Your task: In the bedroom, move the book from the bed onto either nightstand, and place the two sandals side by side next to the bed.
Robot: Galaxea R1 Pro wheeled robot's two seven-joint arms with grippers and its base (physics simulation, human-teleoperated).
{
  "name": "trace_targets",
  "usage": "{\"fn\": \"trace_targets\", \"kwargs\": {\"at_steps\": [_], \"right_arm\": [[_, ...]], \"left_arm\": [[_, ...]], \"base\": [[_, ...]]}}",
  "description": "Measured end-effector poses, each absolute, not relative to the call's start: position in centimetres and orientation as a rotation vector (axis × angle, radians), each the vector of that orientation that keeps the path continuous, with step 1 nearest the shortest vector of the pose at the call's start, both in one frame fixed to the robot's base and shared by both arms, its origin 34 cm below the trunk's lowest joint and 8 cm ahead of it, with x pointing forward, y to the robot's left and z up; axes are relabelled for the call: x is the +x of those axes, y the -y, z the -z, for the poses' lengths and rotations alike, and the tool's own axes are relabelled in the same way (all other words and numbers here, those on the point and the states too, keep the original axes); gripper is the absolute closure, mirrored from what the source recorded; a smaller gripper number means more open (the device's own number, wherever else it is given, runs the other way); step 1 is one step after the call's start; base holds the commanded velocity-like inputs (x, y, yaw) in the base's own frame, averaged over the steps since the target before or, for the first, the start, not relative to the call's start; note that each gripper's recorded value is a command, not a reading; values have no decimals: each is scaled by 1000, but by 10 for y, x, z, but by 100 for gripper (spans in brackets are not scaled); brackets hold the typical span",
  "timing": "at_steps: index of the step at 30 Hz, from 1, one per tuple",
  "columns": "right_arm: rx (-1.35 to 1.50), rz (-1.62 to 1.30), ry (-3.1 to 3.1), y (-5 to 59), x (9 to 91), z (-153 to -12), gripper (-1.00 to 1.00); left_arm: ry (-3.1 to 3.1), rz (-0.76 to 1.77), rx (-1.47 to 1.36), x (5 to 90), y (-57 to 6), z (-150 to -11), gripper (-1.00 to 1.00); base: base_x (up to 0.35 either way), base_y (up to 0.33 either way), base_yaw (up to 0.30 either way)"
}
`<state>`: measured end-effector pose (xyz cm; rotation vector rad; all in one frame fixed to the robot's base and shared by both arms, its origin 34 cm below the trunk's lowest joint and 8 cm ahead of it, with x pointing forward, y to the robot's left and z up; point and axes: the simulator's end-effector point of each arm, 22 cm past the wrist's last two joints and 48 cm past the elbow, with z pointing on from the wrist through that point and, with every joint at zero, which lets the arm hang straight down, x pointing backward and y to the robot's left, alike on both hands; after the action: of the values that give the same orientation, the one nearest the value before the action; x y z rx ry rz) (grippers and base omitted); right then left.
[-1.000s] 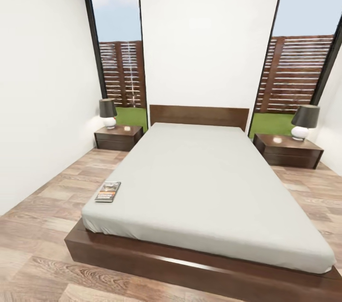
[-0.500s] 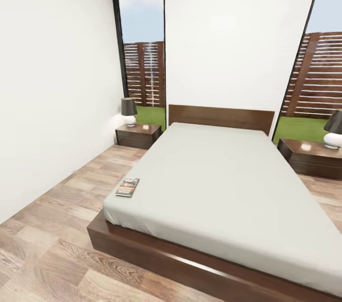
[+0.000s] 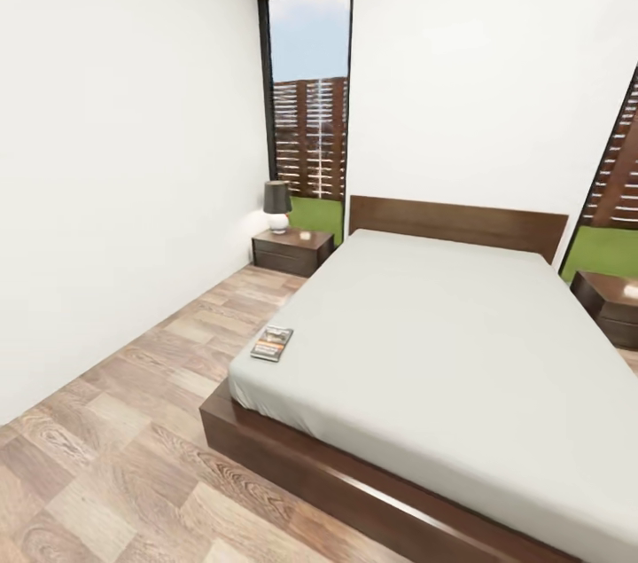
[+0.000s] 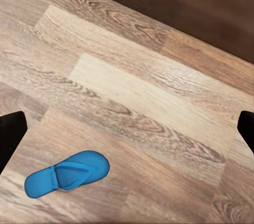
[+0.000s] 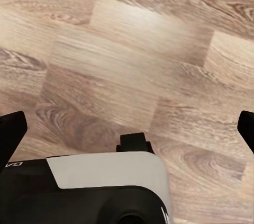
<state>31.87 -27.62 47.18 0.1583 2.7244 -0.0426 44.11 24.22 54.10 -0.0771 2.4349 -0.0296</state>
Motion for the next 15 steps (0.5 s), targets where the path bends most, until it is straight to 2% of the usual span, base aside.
{"fn": "trace_targets", "kwargs": {"at_steps": [15], "right_arm": [[157,43,-2725,276,319,-472,-100]], "left_arm": [[-2435,32,-76,441,-241,-541,-100]], "base": [[0,0,271]]}}
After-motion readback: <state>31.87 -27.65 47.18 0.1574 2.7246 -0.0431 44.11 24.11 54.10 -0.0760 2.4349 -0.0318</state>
